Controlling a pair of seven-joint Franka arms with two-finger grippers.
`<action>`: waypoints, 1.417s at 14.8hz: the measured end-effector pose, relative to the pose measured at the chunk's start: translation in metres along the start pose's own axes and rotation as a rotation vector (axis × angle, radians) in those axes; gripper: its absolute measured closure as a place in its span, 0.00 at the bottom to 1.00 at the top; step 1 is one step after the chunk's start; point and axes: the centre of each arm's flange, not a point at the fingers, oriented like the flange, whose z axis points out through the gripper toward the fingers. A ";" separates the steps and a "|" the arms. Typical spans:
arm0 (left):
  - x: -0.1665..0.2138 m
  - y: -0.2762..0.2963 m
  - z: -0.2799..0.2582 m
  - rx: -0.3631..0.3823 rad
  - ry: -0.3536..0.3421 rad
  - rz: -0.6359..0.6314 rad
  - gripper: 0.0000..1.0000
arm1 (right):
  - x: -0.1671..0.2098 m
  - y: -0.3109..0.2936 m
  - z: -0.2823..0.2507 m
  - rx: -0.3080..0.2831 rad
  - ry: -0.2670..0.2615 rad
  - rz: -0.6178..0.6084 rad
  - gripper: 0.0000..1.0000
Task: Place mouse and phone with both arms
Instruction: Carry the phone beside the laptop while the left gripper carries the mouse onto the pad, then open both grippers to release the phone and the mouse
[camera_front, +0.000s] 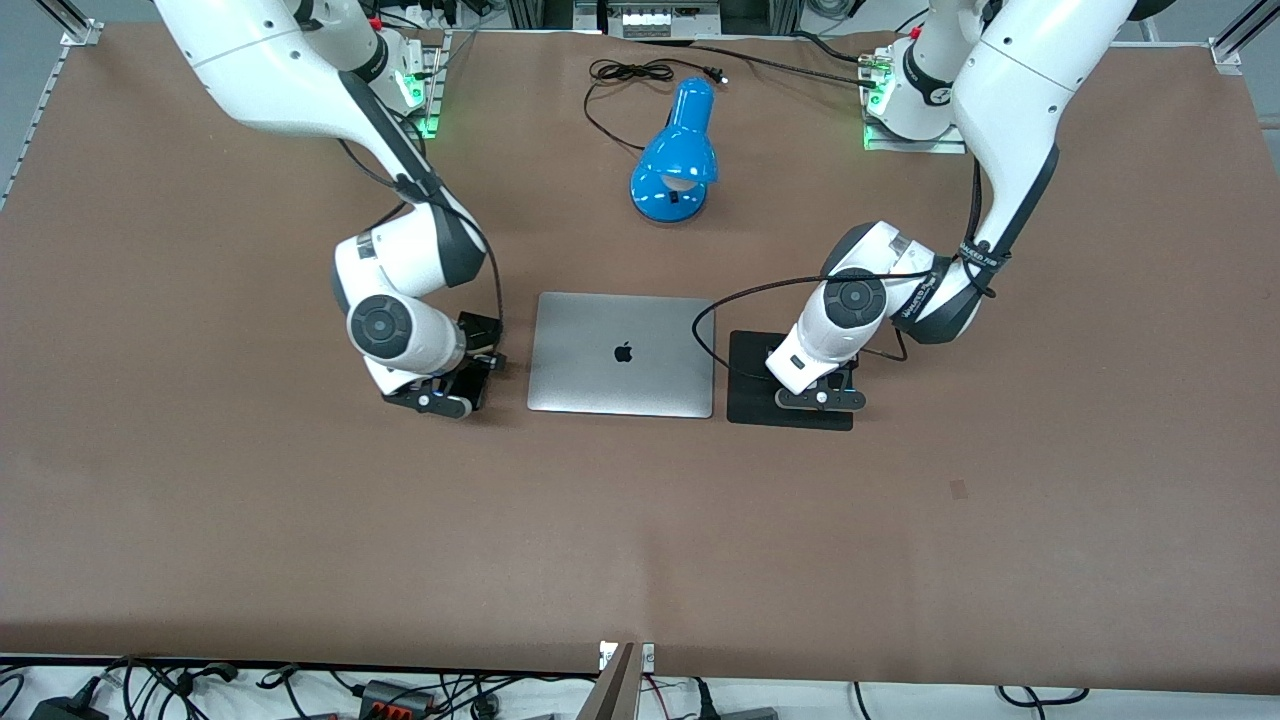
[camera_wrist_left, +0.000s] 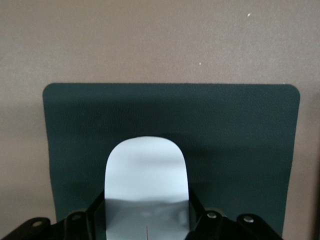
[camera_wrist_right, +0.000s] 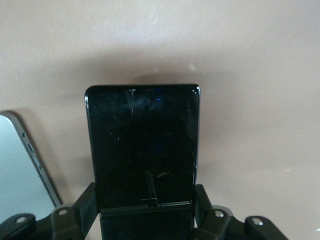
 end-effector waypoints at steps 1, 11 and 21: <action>0.001 0.000 0.002 -0.009 0.008 -0.001 0.38 | -0.001 -0.003 0.006 0.006 -0.006 0.010 0.21; 0.006 0.001 0.021 -0.059 0.042 -0.010 0.01 | -0.004 -0.010 0.025 0.010 -0.014 0.026 0.21; 0.046 -0.042 -0.098 0.052 0.067 -0.071 0.00 | 0.005 -0.013 -0.050 0.026 0.038 -0.013 0.00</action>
